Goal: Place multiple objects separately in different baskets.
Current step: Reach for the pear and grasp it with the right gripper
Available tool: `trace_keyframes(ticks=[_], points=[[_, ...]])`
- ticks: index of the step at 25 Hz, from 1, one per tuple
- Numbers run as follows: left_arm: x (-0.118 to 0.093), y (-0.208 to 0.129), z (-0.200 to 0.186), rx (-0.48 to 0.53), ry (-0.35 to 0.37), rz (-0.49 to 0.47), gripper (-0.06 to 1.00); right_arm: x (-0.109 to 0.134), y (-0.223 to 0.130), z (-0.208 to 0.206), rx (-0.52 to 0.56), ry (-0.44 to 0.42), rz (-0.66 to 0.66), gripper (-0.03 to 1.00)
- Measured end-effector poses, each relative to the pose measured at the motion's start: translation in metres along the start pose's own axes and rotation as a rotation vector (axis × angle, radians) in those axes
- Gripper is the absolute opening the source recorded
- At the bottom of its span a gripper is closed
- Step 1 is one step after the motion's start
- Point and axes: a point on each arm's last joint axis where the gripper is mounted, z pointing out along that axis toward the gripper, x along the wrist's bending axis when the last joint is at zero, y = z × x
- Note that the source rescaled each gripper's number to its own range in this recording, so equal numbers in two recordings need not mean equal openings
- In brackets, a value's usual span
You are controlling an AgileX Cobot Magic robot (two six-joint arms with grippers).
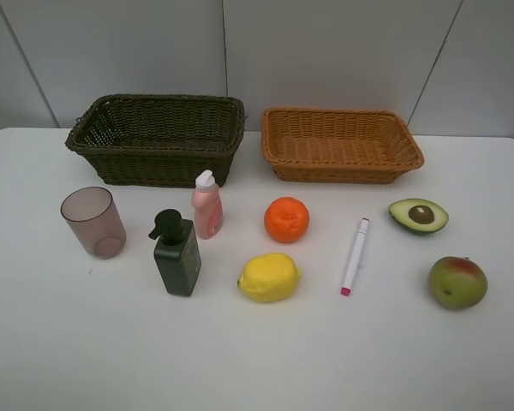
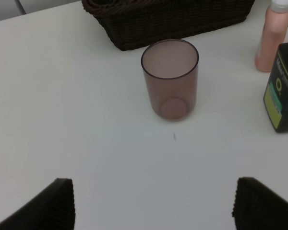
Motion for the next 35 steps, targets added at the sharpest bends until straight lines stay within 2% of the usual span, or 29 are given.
trace_keyframes(ticks=[31,35], points=[[0.0,0.0,0.0,0.0,0.0,0.0,0.89,0.0,0.0,0.0,0.0,0.0,0.0,1.0],[0.0,0.0,0.0,0.0,0.0,0.0,0.89,-0.0021,0.0,0.0001,0.001,-0.023,0.041,1.0]])
